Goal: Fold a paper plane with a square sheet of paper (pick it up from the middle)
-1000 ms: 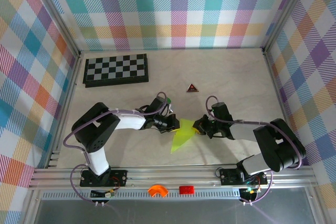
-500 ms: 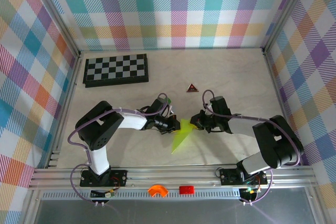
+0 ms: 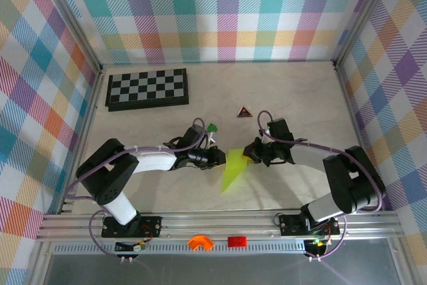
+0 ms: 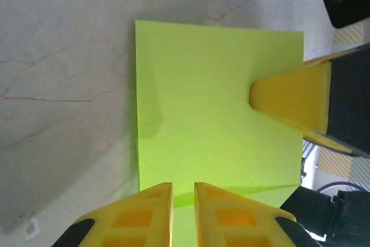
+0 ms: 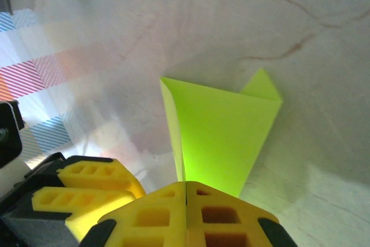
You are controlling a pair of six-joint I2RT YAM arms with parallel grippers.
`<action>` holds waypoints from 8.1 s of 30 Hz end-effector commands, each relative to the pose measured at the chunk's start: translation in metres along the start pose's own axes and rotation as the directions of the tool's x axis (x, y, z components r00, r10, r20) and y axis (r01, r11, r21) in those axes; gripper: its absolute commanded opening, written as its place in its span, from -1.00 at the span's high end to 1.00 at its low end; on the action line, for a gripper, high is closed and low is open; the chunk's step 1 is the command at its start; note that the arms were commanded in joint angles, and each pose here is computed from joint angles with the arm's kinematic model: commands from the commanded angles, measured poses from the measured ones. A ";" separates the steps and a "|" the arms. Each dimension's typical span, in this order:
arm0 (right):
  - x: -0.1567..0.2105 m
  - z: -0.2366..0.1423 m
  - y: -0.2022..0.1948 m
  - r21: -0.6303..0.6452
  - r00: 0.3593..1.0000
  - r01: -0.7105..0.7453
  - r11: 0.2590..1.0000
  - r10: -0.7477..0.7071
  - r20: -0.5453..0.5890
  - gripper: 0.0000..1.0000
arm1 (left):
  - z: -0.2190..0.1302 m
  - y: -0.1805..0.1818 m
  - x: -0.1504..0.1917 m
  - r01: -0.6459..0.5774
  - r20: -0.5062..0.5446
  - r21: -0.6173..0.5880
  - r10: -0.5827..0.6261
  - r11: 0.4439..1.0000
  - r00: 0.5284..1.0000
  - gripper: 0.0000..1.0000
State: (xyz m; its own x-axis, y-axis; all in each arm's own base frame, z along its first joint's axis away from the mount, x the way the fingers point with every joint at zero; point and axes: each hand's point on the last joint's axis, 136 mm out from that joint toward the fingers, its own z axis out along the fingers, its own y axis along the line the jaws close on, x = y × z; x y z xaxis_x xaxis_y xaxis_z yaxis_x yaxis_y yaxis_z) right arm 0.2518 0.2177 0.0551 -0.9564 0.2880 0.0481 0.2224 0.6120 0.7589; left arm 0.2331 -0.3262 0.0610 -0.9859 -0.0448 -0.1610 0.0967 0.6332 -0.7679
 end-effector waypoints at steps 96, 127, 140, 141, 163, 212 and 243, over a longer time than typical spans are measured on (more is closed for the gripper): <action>0.013 -0.013 -0.008 -0.033 0.977 -0.158 0.987 0.162 0.142 1.00 | 0.018 0.006 0.088 -0.786 -0.301 -0.551 0.812 0.280 0.501 0.52; 0.020 -0.066 -0.060 0.277 0.957 -0.126 0.952 0.044 0.285 0.40 | 0.034 0.030 0.107 -0.753 -0.288 -0.527 0.750 0.395 0.595 0.91; 0.041 -0.067 -0.029 0.040 0.947 0.173 0.984 -0.178 0.269 0.52 | 0.043 0.031 0.121 -0.671 -0.265 -0.328 0.618 0.664 0.741 1.00; 0.045 -0.067 -0.023 0.012 0.948 0.198 0.980 -0.195 0.253 0.56 | 0.044 0.031 0.121 -0.656 -0.264 -0.300 0.601 0.693 0.755 1.00; 0.044 -0.019 0.005 -0.100 0.974 0.216 0.971 -0.208 0.090 0.95 | 0.052 0.048 0.118 -0.394 -0.244 -0.101 0.362 0.913 0.900 0.99; 0.028 0.006 -0.059 0.190 0.995 0.064 0.980 -0.078 0.065 0.98 | 0.055 0.051 0.124 -0.370 -0.284 -0.111 0.327 0.922 0.901 0.86; 0.038 0.016 -0.090 0.262 1.000 0.005 0.965 -0.013 0.027 1.00 | 0.035 -0.032 0.066 -0.168 -0.134 0.143 0.188 0.975 0.973 0.22</action>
State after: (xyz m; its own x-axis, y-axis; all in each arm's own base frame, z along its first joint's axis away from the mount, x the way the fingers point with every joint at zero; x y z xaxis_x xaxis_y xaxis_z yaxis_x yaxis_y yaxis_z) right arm 0.2218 0.2091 0.0129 -0.9607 0.2730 -0.0497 0.1665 0.7106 0.6836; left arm 0.1683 -0.3605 0.0392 -0.9550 0.1784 -0.2371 0.2966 0.5933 -0.7484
